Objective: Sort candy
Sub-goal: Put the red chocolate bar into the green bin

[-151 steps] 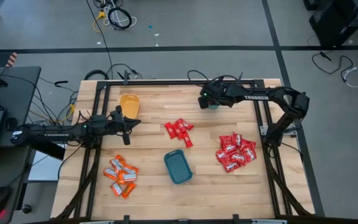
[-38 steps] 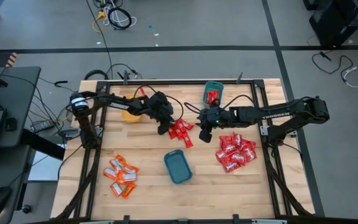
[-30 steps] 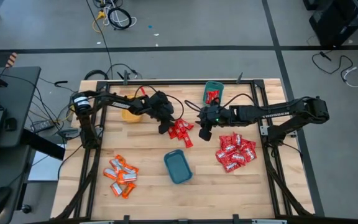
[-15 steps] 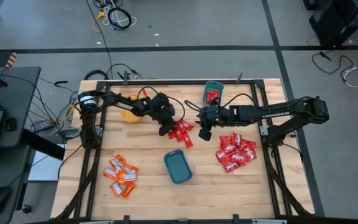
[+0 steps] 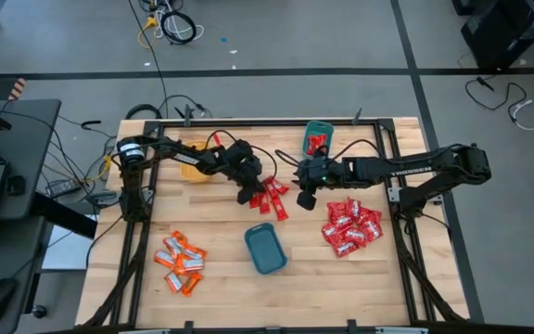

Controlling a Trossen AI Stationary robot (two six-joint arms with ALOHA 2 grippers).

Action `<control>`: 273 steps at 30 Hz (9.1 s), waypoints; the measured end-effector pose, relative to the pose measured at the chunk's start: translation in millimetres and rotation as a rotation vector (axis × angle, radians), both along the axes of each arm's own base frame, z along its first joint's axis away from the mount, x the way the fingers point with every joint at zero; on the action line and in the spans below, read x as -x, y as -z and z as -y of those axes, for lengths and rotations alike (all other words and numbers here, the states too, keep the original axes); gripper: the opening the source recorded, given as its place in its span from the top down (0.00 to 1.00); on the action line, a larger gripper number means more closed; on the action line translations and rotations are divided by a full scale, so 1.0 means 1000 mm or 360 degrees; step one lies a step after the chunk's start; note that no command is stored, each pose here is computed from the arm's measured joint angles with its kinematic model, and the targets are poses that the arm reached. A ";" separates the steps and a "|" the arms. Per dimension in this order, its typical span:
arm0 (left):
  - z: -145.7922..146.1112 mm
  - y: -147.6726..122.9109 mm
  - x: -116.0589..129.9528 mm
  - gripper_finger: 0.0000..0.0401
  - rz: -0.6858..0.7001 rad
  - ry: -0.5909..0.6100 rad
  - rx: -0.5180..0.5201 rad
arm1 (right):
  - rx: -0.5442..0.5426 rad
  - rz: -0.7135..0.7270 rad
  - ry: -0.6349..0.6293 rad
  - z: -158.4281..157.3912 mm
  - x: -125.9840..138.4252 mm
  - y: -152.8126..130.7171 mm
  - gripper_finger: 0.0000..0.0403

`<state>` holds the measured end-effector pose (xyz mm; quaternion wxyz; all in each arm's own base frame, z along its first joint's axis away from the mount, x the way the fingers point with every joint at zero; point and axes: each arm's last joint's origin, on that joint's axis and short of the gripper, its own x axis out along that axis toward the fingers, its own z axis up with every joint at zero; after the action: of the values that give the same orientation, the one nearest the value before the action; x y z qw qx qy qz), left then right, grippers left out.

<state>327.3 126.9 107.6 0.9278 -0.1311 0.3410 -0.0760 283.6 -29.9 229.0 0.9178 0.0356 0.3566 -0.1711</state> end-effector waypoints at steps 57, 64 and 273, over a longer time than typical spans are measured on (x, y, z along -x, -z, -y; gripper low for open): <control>-0.001 -0.141 0.036 1.00 0.0567 -0.0282 -0.0460 | -0.0372 0.0027 0.0240 0.084 -0.033 0.016 1.00; -0.007 -0.145 0.024 1.00 0.0807 -0.0400 -0.0453 | -0.0093 -0.0045 0.0557 0.077 0.014 -0.032 1.00; 0.024 -0.098 0.107 0.85 0.0770 -0.0641 -0.0540 | -0.0100 -0.0145 0.0426 0.015 -0.088 0.109 0.84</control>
<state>220.4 103.2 205.7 0.9866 -0.0181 0.0867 0.1373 371.9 -44.9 119.7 0.8680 0.1036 0.3952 -0.2822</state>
